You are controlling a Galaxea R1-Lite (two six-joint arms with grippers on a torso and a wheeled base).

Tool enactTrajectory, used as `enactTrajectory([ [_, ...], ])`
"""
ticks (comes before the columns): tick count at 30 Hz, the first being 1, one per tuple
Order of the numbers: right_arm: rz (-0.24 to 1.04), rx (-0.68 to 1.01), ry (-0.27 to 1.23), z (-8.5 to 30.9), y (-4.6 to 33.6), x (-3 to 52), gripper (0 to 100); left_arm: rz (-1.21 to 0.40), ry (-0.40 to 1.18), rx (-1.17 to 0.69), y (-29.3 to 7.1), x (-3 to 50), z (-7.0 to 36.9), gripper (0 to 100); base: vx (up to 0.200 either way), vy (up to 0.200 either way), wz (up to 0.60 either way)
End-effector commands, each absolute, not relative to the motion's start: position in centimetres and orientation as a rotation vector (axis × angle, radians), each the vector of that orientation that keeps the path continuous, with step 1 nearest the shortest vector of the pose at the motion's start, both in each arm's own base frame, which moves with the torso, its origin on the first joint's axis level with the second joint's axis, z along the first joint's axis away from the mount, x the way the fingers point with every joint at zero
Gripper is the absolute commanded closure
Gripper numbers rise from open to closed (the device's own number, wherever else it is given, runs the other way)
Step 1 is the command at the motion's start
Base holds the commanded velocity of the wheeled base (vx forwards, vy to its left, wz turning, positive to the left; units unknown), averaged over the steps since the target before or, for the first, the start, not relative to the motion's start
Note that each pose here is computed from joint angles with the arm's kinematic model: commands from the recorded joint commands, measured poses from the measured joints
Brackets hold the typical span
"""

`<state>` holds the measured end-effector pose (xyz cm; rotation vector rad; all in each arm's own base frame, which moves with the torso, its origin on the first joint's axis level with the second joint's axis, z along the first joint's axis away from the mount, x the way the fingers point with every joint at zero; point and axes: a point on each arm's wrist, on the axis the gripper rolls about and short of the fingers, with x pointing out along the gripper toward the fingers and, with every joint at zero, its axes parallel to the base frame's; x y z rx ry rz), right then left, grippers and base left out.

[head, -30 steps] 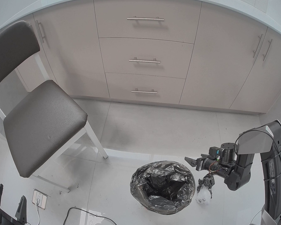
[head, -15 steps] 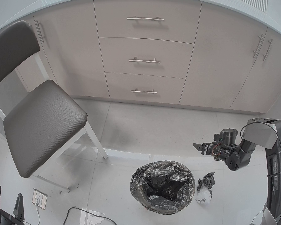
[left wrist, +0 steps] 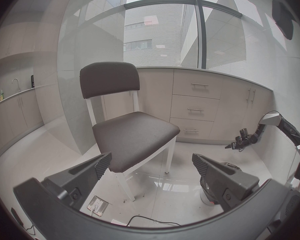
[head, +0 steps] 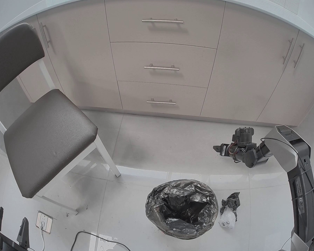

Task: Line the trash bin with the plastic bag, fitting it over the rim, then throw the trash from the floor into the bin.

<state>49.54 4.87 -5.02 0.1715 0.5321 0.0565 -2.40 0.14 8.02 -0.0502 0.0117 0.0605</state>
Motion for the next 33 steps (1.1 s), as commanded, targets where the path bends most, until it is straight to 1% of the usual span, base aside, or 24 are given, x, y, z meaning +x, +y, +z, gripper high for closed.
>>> enactTrajectory([
  [1, -0.037, 0.145, 0.59, -8.4, 4.4, 52.6, 0, 0.019, 0.023, -0.032, 0.0, -2.3, 7.6, 0, 0.0, 0.0, 0.0],
  [12, -0.044, 0.093, 0.62, -9.3, 3.7, 53.4, 0, 0.014, 0.02, -0.034, 0.0, -2.3, 7.6, 0, 0.0, 0.0, 0.0],
  [17, -0.039, 0.023, 0.642, -11.0, 3.5, 53.7, 0, 0.016, 0.017, -0.041, 0.0, -2.3, 7.6, 0, 0.0, 0.0, 0.0],
  [18, -0.048, -0.016, 0.694, -12.6, 3.1, 53.3, 0, 0.017, 0.018, -0.043, 0.0, -2.3, 7.6, 0, 0.0, 0.0, 0.0],
  [23, -0.055, -0.055, 0.917, -18.0, 3.0, 51.0, 0, 0.019, 0.018, -0.046, 0.0, -2.3, 7.6, 0, 0.0, 0.0, 0.0],
  [24, -0.055, -0.055, 0.917, -18.0, 3.0, 51.0, 0, 0.019, 0.018, -0.046, 0.0, -2.3, 7.6, 0, 0.0, 0.0, 0.0],
  [25, -0.062, -0.068, 1.014, -19.6, 2.7, 49.9, 0, 0.019, 0.019, -0.05, 0.0, -2.3, 7.6, 0, 0.0, 0.0, 0.0],
  [27, -0.07, -0.087, 1.083, -20.0, 2.5, 49.3, 0, 0.019, 0.019, -0.05, 0.0, -2.3, 7.6, 0, 0.0, 0.0, 0.0],
  [29, -0.069, -0.088, 1.11, -20.1, 2.4, 49.1, 0, 0.019, 0.019, -0.05, 0.0, -2.3, 7.6, 0, 0.0, 0.0, 0.0],
  [33, -0.071, -0.091, 1.113, -20.1, 2.4, 49.0, 0, 0.02, 0.019, -0.05, 0.0, -2.3, 7.6, 0, 0.0, 0.0, 0.0],
])
